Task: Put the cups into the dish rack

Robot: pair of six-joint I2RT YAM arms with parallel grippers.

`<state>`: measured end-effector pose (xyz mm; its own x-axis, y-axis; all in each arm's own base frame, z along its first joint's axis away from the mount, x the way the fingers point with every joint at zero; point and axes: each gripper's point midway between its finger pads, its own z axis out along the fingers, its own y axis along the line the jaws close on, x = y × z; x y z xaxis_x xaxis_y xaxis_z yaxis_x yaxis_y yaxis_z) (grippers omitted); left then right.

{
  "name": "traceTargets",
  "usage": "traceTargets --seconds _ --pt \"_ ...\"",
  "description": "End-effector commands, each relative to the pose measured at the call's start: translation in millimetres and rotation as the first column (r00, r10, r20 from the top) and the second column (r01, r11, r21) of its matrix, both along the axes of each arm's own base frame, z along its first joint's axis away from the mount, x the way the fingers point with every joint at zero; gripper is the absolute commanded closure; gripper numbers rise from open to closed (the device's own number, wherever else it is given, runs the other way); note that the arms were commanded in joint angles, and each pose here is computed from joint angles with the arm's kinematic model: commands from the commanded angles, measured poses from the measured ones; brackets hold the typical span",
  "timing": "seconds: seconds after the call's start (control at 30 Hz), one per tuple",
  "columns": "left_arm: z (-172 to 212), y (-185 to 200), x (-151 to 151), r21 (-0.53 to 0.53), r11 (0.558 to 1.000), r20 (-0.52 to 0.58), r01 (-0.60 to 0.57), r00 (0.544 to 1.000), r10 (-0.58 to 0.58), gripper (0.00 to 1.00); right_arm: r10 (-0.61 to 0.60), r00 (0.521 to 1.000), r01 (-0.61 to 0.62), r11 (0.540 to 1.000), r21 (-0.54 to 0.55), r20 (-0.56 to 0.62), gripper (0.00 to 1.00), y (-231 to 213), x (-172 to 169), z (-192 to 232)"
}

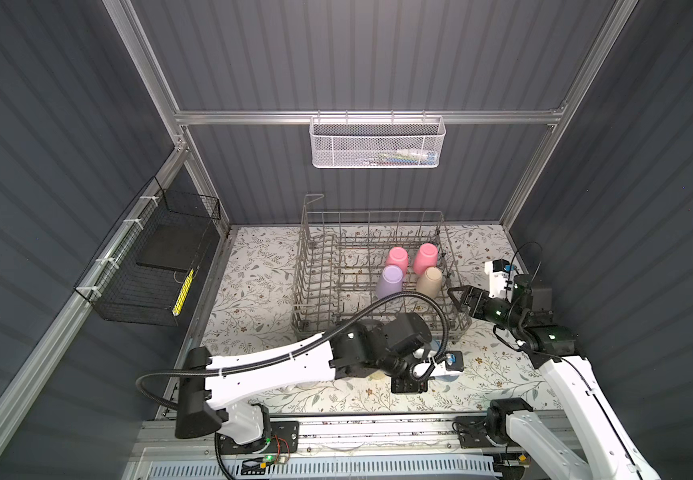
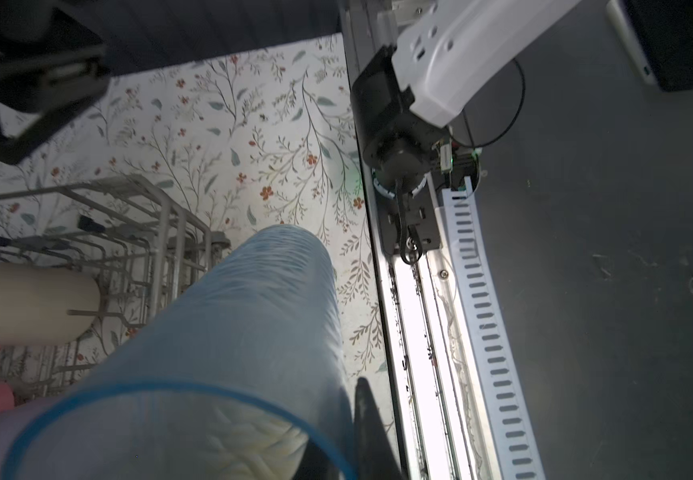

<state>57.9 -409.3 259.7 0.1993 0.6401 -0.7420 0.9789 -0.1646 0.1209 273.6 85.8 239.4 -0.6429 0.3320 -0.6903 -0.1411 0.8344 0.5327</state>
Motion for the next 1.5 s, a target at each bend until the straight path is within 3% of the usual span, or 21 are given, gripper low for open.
traceTargets --seconds 0.0,0.27,0.6,0.93,1.47 --pt "22 -5 2 -0.128 0.991 -0.050 0.027 0.998 -0.033 1.00 0.027 0.995 -0.030 0.999 0.034 0.095 0.15 5 -2 34" --pt "59 15 36 -0.341 0.940 -0.186 0.003 0.980 -0.070 1.00 0.083 0.975 -0.108 0.987 0.117 0.205 0.13 18 -7 63" --pt "93 44 82 -0.530 0.847 -0.331 -0.041 0.930 -0.162 1.00 0.212 0.932 -0.282 0.935 0.216 0.295 0.11 41 -14 91" --pt "103 51 110 -0.602 0.797 -0.396 -0.051 0.886 -0.242 1.00 0.380 0.858 -0.484 0.823 0.297 0.346 0.06 66 -28 99" --pt "110 50 141 -0.682 0.727 -0.452 -0.079 0.828 -0.333 1.00 0.466 0.812 -0.572 0.755 0.321 0.351 0.02 75 -41 92"
